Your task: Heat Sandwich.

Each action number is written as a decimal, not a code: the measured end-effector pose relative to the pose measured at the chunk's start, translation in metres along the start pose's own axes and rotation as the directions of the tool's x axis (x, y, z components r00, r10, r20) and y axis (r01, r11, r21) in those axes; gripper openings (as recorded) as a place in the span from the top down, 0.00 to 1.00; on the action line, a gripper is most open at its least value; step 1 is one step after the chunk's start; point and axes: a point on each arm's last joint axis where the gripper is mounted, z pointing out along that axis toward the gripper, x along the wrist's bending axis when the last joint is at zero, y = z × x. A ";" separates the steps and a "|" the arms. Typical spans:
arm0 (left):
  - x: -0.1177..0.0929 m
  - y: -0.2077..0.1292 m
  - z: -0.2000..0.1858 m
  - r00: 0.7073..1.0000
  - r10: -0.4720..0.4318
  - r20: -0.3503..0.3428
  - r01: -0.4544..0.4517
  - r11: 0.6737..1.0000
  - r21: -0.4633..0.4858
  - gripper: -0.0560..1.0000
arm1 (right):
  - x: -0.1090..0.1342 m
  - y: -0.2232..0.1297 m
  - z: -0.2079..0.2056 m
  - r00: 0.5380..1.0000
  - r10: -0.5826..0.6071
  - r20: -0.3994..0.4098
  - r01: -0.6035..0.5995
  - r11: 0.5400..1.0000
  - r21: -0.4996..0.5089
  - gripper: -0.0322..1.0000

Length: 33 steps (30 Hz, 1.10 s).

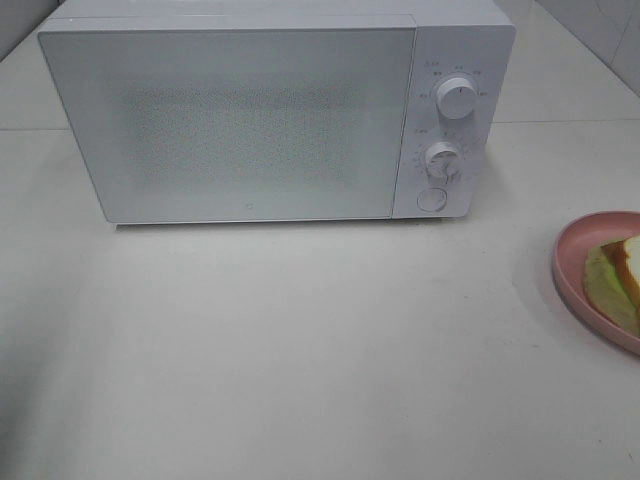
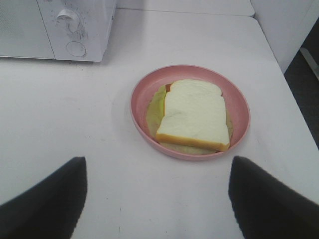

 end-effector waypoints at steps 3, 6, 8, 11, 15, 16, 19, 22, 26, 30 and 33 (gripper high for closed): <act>0.002 -0.019 -0.012 0.999 -0.013 -0.051 0.012 1.000 -0.012 0.03 | 0.000 0.000 0.000 1.000 0.000 0.000 0.000 1.000 0.000 0.23; 0.002 -0.028 -0.017 0.998 -0.018 -0.067 0.016 1.000 -0.024 0.03 | 0.000 0.000 0.000 1.000 0.000 0.000 0.000 1.000 0.000 0.23; 0.002 -0.041 -0.019 0.997 -0.021 -0.073 0.017 0.999 -0.051 0.03 | 0.000 0.000 0.000 1.000 0.000 0.000 0.000 1.000 0.000 0.23; 0.001 -0.049 -0.019 0.997 -0.019 -0.073 0.013 0.997 -0.078 0.03 | 0.000 0.000 0.000 1.000 0.000 0.000 0.000 1.000 0.000 0.23; 0.000 -0.058 -0.025 0.997 -0.013 -0.076 0.001 0.988 -0.155 0.03 | 0.000 0.000 0.000 1.000 0.000 0.000 0.000 1.000 0.000 0.23; -0.001 -0.061 -0.029 0.997 -0.009 -0.076 -0.006 0.981 -0.193 0.03 | 0.000 0.000 0.000 1.000 0.000 0.000 0.000 1.000 0.000 0.23; -0.002 -0.065 -0.034 0.997 -0.006 -0.078 -0.013 0.972 -0.234 0.03 | 0.000 0.000 0.000 1.000 0.000 0.000 0.000 1.000 0.000 0.23; -0.004 -0.071 -0.041 0.997 0.000 -0.080 -0.024 0.955 -0.295 0.03 | 0.000 0.000 0.000 1.000 0.000 0.000 0.000 1.000 0.000 0.23; -0.005 -0.078 -0.047 0.996 0.006 -0.087 -0.036 0.937 -0.348 0.03 | 0.000 0.000 0.000 1.000 0.000 0.000 0.000 1.000 0.000 0.23; -0.005 -0.083 -0.051 0.996 0.011 -0.094 -0.047 0.920 -0.390 0.03 | 0.000 0.000 0.000 1.000 0.000 0.000 0.000 1.000 0.000 0.23; -0.005 -0.086 -0.053 0.995 0.013 -0.100 -0.053 0.911 -0.409 0.03 | 0.000 0.000 0.000 1.000 0.000 0.000 0.000 1.000 0.000 0.23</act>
